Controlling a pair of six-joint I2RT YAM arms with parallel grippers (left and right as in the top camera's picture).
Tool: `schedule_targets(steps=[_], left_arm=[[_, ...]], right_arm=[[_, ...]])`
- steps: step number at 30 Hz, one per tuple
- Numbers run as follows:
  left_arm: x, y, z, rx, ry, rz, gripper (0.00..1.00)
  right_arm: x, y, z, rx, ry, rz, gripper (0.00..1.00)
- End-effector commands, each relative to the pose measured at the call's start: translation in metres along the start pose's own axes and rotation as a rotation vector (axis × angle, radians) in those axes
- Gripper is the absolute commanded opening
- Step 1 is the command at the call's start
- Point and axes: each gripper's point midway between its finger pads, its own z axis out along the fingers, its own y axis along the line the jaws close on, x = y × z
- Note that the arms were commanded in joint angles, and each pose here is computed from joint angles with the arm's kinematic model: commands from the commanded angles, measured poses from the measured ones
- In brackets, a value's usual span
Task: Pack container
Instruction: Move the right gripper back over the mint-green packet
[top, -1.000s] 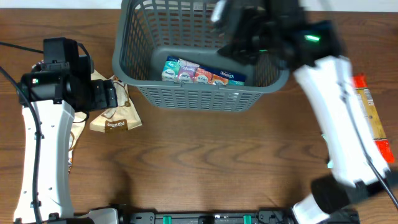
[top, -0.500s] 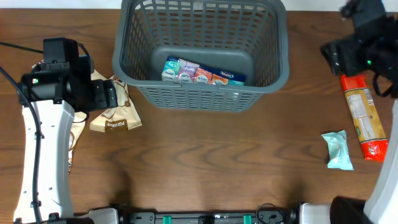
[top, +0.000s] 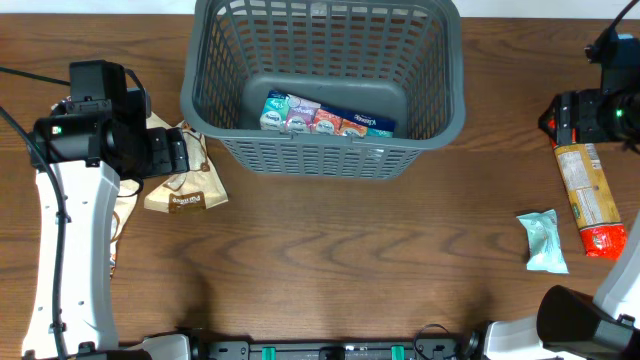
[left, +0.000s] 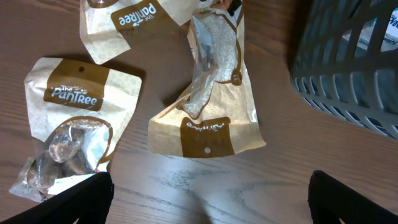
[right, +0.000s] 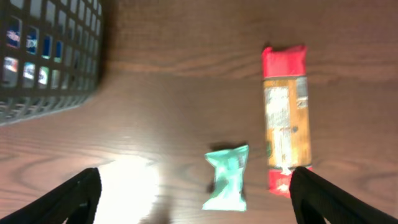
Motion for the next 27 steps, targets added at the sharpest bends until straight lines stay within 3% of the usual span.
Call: schedule_targets(steps=[1,8,19,22,27], left_arm=[[0.002,0.001,0.003,-0.004,0.011,-0.001,0.91],[-0.004,0.001,0.003,-0.002,-0.012,-0.001,0.91],[-0.012,-0.006,0.003,0.038,-0.044,-0.001,0.91],[-0.014,-0.012,0.003,0.071,-0.052,0.000,0.91],[-0.017,-0.013,0.002,0.074,-0.064,0.001,0.91]], right_arm=[[0.009,0.010,-0.022,-0.019,-0.036,0.099,0.86],[0.049,0.033,-0.033,-0.073,0.009,0.133,0.86],[0.153,0.067,-0.021,-0.089,0.077,0.173,0.93],[0.163,0.061,-0.012,-0.038,0.062,0.172,0.93],[0.138,0.017,0.014,0.171,-0.069,0.196,0.94]])
